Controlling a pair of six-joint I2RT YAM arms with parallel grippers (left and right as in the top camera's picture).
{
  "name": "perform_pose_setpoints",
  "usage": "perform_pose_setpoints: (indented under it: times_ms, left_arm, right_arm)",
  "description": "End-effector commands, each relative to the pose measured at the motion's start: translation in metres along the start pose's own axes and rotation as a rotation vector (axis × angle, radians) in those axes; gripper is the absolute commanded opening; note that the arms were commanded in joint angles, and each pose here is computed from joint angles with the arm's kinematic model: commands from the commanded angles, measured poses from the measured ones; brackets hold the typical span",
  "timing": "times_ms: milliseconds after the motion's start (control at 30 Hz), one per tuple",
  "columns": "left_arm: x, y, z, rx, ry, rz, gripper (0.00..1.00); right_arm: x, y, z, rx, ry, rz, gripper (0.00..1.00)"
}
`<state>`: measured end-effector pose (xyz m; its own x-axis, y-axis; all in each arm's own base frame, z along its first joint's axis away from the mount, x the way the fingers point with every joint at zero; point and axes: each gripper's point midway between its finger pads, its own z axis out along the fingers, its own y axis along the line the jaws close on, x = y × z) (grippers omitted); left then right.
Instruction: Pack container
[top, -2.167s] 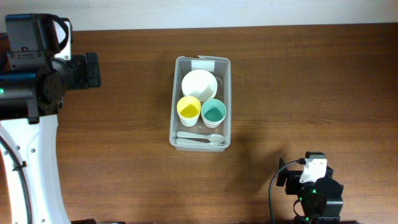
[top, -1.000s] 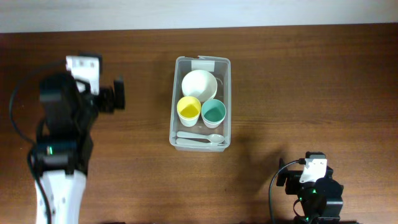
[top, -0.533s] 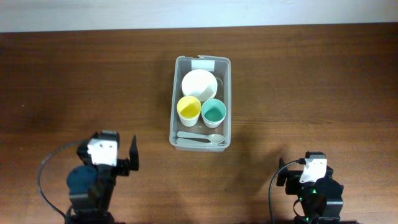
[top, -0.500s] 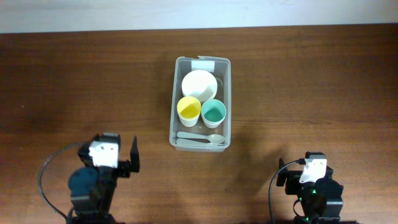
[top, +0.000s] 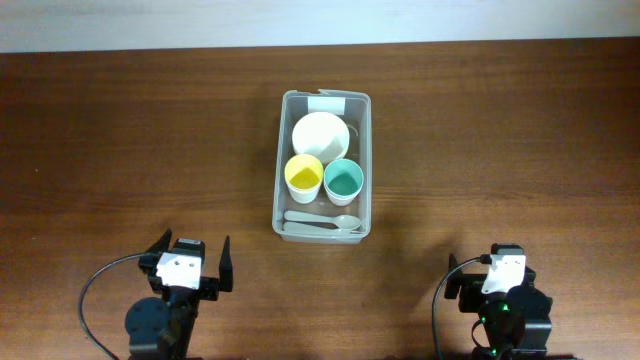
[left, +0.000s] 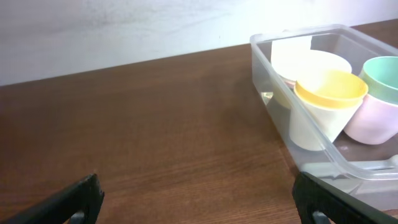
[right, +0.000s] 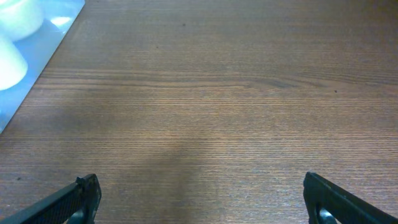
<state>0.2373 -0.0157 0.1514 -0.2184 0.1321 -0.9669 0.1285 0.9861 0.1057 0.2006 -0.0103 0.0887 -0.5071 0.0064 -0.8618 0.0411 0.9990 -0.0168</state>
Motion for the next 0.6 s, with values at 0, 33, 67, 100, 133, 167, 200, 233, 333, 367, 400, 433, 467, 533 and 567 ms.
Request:
perform_pose_setpoints:
  times_ms: [0, 33, 67, 100, 133, 167, 200, 233, 333, 367, 400, 433, 467, 533, 567]
  left_arm:
    - [0.0037, -0.0027, 0.0000, 0.007, -0.027, 0.017, 1.00]
    - [0.0032, -0.0026, -0.0003, 0.006, -0.032, 0.018, 1.00]
    - [0.0028, -0.0024, -0.0007, 0.004, -0.040, 0.019, 1.00]
    - [0.0022, -0.0024, -0.0011, 0.003, -0.046, 0.020, 1.00]
    - [0.0009, -0.0022, -0.0009, 0.002, -0.054, 0.020, 1.00]
    - [0.0006, -0.0021, -0.0006, 0.002, -0.058, 0.021, 1.00]
    - [0.0003, -0.0021, -0.0002, 0.002, -0.061, 0.021, 1.00]
    - [-0.0005, -0.0019, 0.0004, 0.001, -0.070, 0.022, 1.00]
    - [-0.0014, -0.0017, 0.0008, -0.001, -0.077, 0.023, 1.00]
    - [-0.0014, -0.0018, 0.0008, 0.000, -0.077, 0.023, 1.00]
    - [-0.0014, -0.0018, 0.0008, 0.000, -0.077, 0.023, 1.00]
    - [-0.0014, -0.0018, 0.0008, 0.000, -0.077, 0.023, 1.00]
    - [-0.0014, -0.0017, 0.0008, -0.001, -0.077, 0.023, 1.00]
    - [-0.0014, -0.0018, 0.0008, 0.000, -0.077, 0.023, 1.00]
    - [-0.0014, -0.0018, 0.0008, 0.000, -0.077, 0.023, 1.00]
  right_arm:
    - [0.0008, 0.0022, 0.0008, -0.011, -0.003, -0.002, 0.99]
    - [0.0008, 0.0022, 0.0008, -0.011, -0.003, -0.002, 0.99]
    - [0.0008, 0.0022, 0.0008, -0.011, -0.003, -0.002, 0.99]
    - [0.0007, 0.0022, 0.0008, -0.011, -0.004, -0.002, 0.99]
    - [0.0008, 0.0022, 0.0008, -0.011, -0.003, -0.002, 0.99]
    - [0.0008, 0.0022, 0.0008, -0.011, -0.003, -0.002, 0.99]
    - [0.0007, 0.0022, 0.0008, -0.011, -0.004, -0.002, 0.99]
    - [0.0007, 0.0022, 0.0008, -0.011, -0.004, -0.002, 0.99]
    - [0.0008, 0.0022, 0.0008, -0.011, -0.003, -0.002, 0.98]
    - [0.0008, 0.0022, 0.0008, -0.011, -0.003, -0.002, 0.99]
    - [0.0008, 0.0022, 0.0008, -0.011, -0.003, -0.002, 0.99]
    - [0.0008, 0.0022, 0.0008, -0.011, -0.003, -0.002, 0.99]
    - [0.0008, 0.0022, 0.0008, -0.011, -0.003, -0.002, 0.99]
    - [0.0008, 0.0022, 0.0008, -0.011, -0.003, -0.002, 0.99]
    - [0.0008, 0.0022, 0.0008, -0.011, -0.003, -0.002, 0.99]
